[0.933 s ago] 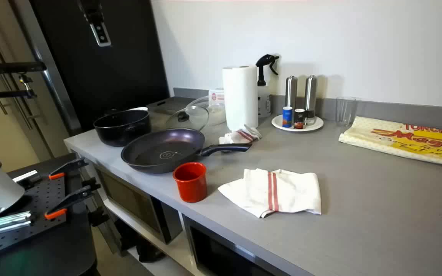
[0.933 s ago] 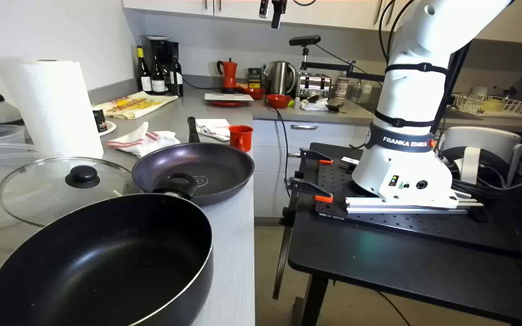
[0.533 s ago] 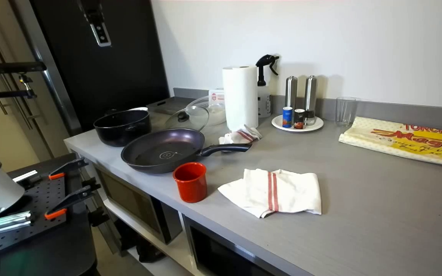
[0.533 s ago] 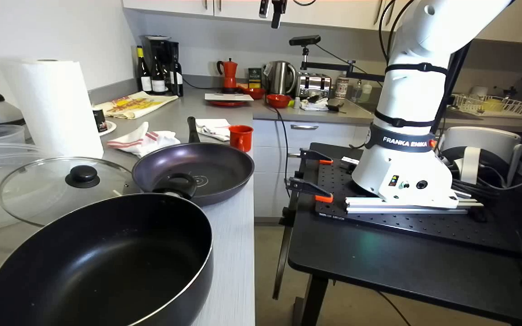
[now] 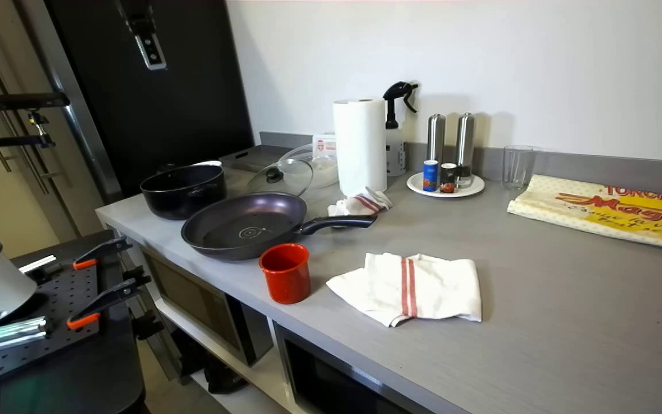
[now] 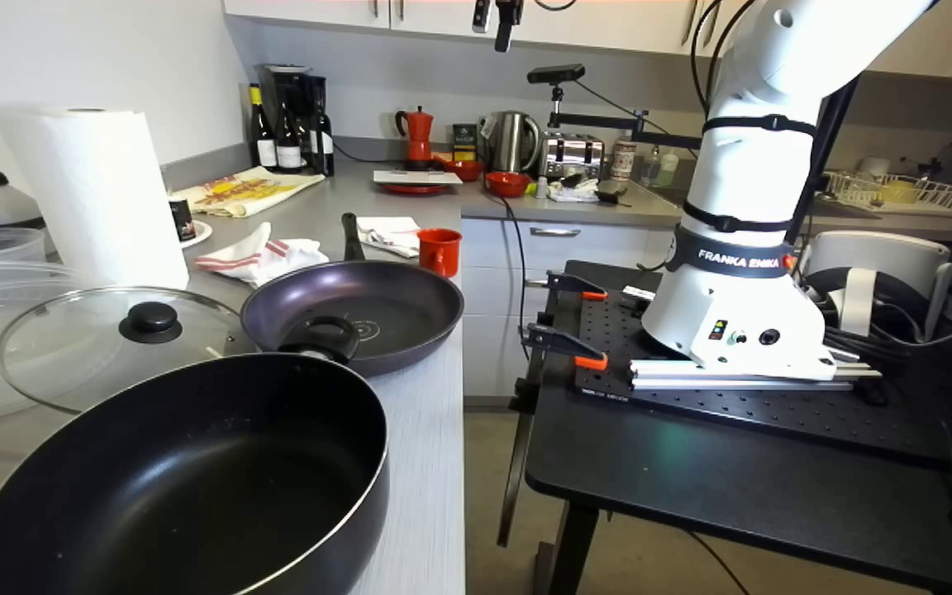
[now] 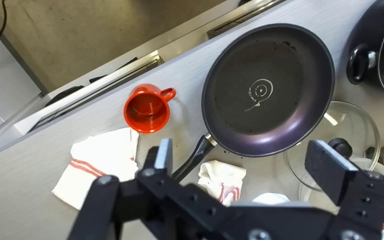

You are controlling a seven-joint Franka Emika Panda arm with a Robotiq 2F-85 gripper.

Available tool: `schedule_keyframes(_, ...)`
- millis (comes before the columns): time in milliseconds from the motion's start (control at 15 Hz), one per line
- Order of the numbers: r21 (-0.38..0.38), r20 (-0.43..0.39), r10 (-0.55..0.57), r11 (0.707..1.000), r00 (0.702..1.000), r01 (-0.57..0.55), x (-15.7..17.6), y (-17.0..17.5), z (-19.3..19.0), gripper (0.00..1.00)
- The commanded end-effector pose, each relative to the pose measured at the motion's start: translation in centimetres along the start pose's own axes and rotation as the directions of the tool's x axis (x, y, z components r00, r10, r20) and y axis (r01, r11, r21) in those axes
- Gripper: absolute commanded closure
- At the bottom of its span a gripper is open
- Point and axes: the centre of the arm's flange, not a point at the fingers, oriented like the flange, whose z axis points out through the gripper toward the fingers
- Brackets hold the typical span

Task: Move the orange cup to the left

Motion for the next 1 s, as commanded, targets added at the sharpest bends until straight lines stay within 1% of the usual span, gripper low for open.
schedule_keyframes(0,-0.003,0.007,0.022,1.000,1.000,-0.022,1.1,-0.2,0.3,0.00)
schedule_keyframes(333,-0.017,0.087,0.006,1.000,0.996,-0.005,5.0,-1.1,1.8,0.00)
schedule_keyframes(667,-0.050,0.178,-0.002,0.999,0.984,0.011,8.8,-2.2,4.2,0.00)
schedule_keyframes(800,-0.050,0.204,0.005,0.999,0.979,0.005,10.0,-2.6,5.3,0.00)
schedule_keyframes(933,-0.032,0.234,0.019,0.999,0.972,-0.011,11.0,-2.9,6.8,0.00)
